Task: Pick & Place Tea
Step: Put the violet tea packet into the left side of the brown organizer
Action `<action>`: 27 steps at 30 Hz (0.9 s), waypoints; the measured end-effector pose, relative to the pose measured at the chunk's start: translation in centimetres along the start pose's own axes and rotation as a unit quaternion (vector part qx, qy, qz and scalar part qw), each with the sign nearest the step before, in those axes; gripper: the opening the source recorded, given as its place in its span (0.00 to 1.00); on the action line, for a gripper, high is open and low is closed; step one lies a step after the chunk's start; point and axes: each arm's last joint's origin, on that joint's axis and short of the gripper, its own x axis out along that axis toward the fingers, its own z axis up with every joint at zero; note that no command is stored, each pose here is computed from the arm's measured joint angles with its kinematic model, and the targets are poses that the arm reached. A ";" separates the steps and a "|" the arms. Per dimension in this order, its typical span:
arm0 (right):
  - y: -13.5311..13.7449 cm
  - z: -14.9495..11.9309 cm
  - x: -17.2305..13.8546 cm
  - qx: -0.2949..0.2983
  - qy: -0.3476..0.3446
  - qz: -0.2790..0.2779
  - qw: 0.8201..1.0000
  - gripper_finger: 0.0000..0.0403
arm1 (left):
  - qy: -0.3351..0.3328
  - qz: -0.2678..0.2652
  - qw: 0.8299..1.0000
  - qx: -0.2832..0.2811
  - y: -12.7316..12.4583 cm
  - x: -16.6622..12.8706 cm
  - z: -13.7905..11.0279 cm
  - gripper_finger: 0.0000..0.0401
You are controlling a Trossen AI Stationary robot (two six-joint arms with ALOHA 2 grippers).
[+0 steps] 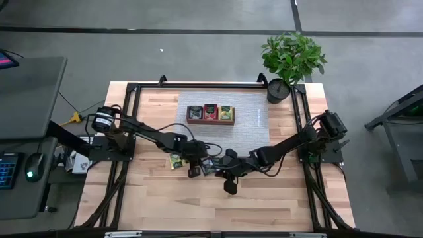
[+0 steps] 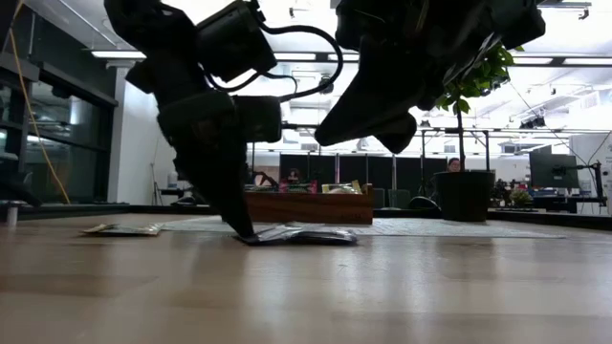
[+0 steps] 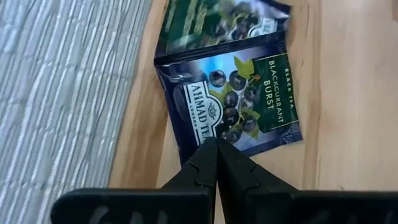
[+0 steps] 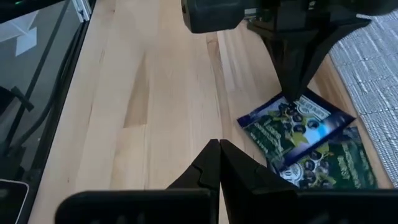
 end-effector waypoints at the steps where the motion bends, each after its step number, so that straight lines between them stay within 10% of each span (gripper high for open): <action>1: 0.0 0.0 0.0 0.000 0.002 0.000 1.000 0.00 | 0.002 0.001 1.000 -0.005 0.0 0.3 -0.1 0.00; 11: -2.4 0.3 0.1 0.140 0.019 -0.054 0.988 0.11 | 0.017 0.010 1.000 -0.024 0.3 1.1 -0.5 0.00; 18: -4.2 0.6 0.6 0.315 0.013 -0.064 0.947 0.30 | 0.016 0.016 0.999 -0.024 0.4 1.1 -0.6 0.00; 27: -4.3 -0.8 2.0 0.394 0.040 -0.068 0.916 0.40 | 0.015 0.017 1.000 -0.021 0.4 1.1 -0.6 0.00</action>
